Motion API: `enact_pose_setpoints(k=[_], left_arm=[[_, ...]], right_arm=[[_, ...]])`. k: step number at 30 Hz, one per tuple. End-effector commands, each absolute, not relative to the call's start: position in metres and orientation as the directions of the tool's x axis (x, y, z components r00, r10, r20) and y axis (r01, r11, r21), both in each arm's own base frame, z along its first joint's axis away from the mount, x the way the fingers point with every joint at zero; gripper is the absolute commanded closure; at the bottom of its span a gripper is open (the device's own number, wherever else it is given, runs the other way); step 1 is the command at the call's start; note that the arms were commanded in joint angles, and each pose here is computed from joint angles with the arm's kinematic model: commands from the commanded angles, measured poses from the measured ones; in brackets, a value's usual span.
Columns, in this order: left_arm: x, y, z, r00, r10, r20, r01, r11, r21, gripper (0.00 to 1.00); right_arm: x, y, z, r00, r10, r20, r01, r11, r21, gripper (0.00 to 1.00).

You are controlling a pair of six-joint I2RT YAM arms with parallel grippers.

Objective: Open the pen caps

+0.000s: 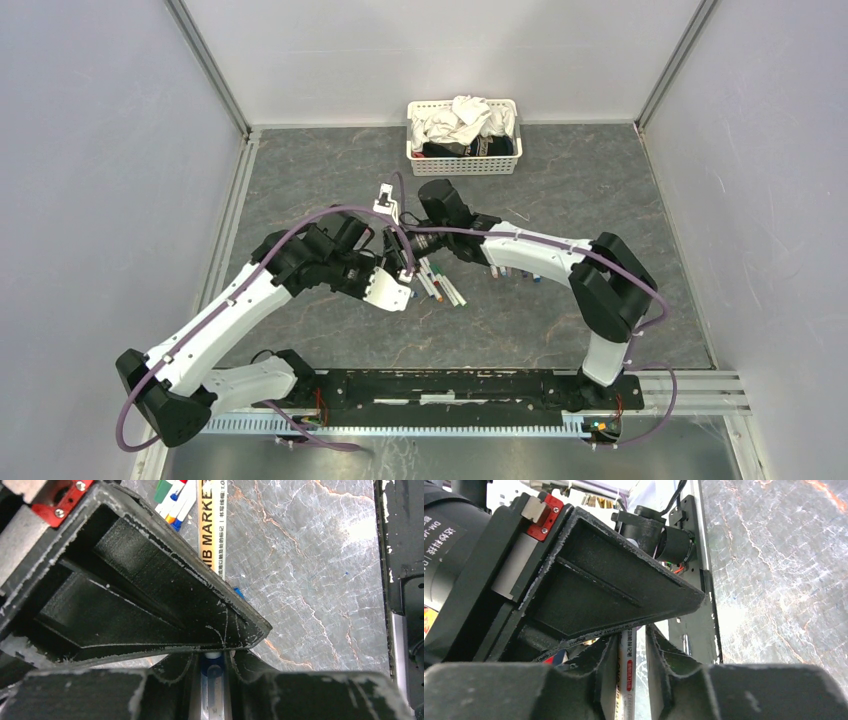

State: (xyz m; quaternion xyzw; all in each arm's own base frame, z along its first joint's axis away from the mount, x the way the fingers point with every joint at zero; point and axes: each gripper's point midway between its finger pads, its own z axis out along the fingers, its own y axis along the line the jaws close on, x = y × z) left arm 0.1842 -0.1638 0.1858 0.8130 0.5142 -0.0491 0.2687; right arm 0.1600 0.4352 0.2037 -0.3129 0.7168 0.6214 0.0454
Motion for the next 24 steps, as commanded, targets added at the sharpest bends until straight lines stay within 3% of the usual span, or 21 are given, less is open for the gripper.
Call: enact_pose_setpoints(k=[1,5,10,15,20,24], left_arm=[[0.184,-0.201,0.219,0.580,0.678,-0.451,0.799,-0.364,0.479,0.98],[0.180,-0.211,0.232,0.540,0.658,-0.525,0.831,-0.318,0.456,0.96],[0.165,-0.216,0.242,0.492,0.630,-0.601,0.867,-0.287,0.408,0.67],[0.154,-0.217,0.248,0.471,0.605,-0.642,0.881,-0.278,0.384,0.50],[0.144,-0.214,0.244,0.473,0.603,-0.642,0.881,-0.325,0.344,0.45],[0.147,-0.211,0.240,0.488,0.616,-0.618,0.873,-0.343,0.348,0.54]], right_arm=[[0.164,0.456,0.231,-0.754,-0.363,-0.548,-0.565,-0.068,0.822,0.75],[0.153,0.451,0.239,-0.741,-0.354,-0.571,-0.555,-0.156,0.817,1.00],[0.139,0.430,0.247,-0.729,-0.311,-0.610,-0.559,-0.244,0.793,1.00],[0.134,0.419,0.242,-0.724,-0.307,-0.618,-0.562,-0.258,0.786,1.00],[0.133,0.418,0.247,-0.718,-0.302,-0.627,-0.563,-0.277,0.779,1.00],[0.135,0.420,0.250,-0.720,-0.297,-0.627,-0.562,-0.280,0.778,1.00]])
